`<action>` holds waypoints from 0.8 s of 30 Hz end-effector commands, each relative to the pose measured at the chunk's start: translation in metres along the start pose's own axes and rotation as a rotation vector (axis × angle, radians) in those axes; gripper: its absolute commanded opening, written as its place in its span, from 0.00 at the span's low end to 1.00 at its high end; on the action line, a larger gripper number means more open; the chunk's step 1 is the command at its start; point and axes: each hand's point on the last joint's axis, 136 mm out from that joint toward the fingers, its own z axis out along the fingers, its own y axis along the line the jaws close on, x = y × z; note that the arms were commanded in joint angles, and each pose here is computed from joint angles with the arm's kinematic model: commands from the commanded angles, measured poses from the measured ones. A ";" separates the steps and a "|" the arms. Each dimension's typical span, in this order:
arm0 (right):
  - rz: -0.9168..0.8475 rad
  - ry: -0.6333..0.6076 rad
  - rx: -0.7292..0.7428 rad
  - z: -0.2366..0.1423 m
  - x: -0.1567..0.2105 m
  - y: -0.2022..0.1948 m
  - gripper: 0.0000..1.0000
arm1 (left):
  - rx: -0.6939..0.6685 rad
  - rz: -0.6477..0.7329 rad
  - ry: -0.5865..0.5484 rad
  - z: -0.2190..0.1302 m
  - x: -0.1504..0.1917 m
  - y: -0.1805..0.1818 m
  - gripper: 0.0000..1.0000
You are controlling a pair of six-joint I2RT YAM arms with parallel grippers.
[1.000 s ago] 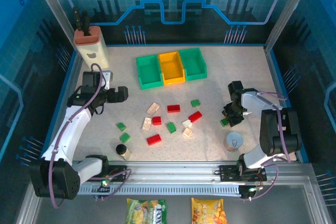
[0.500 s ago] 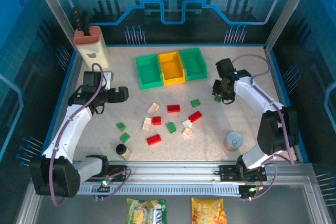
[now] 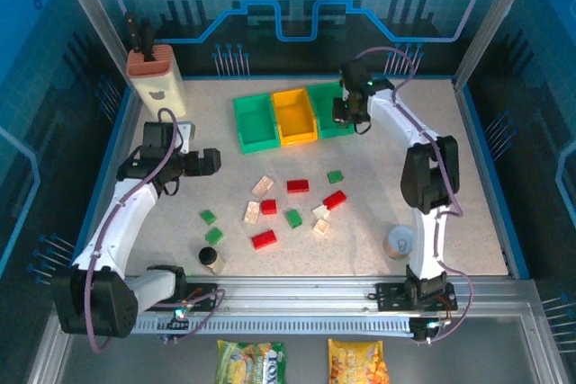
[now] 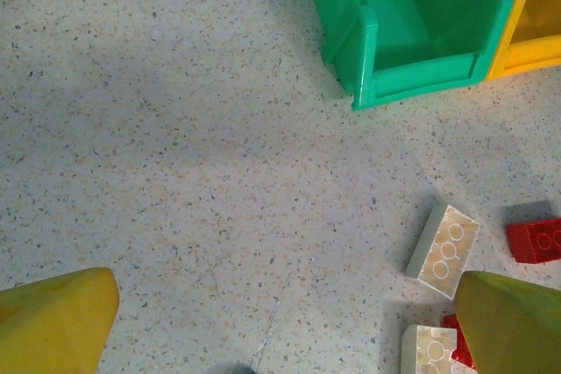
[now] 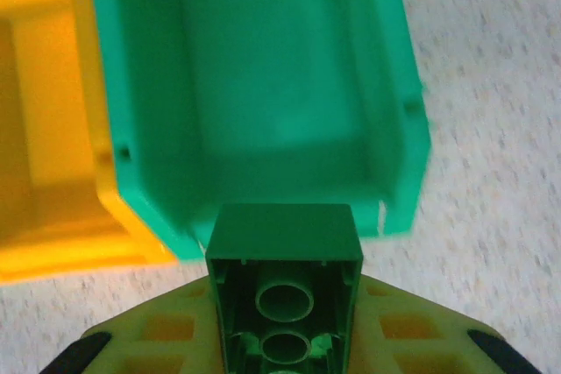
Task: Sort the legos into containers by color
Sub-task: Place the lego in the container.
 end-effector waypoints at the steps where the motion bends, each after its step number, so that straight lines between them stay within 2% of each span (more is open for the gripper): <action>1: -0.076 0.018 0.008 0.012 -0.010 0.007 0.18 | 0.012 0.014 0.005 0.004 0.002 0.000 0.99; 4: -0.103 0.025 0.016 0.026 -0.021 0.010 0.18 | 0.011 0.014 0.010 0.005 0.003 0.001 0.99; 12: -0.134 0.094 -0.005 0.069 -0.022 0.018 0.18 | 0.004 0.017 0.012 0.005 0.004 0.002 0.99; 17: -0.130 0.145 0.009 0.077 -0.008 0.013 0.18 | 0.003 0.017 0.014 0.005 0.004 0.002 0.99; 24: -0.118 0.217 0.044 0.068 0.014 0.005 0.18 | 0.003 0.017 0.017 0.006 0.004 0.002 0.99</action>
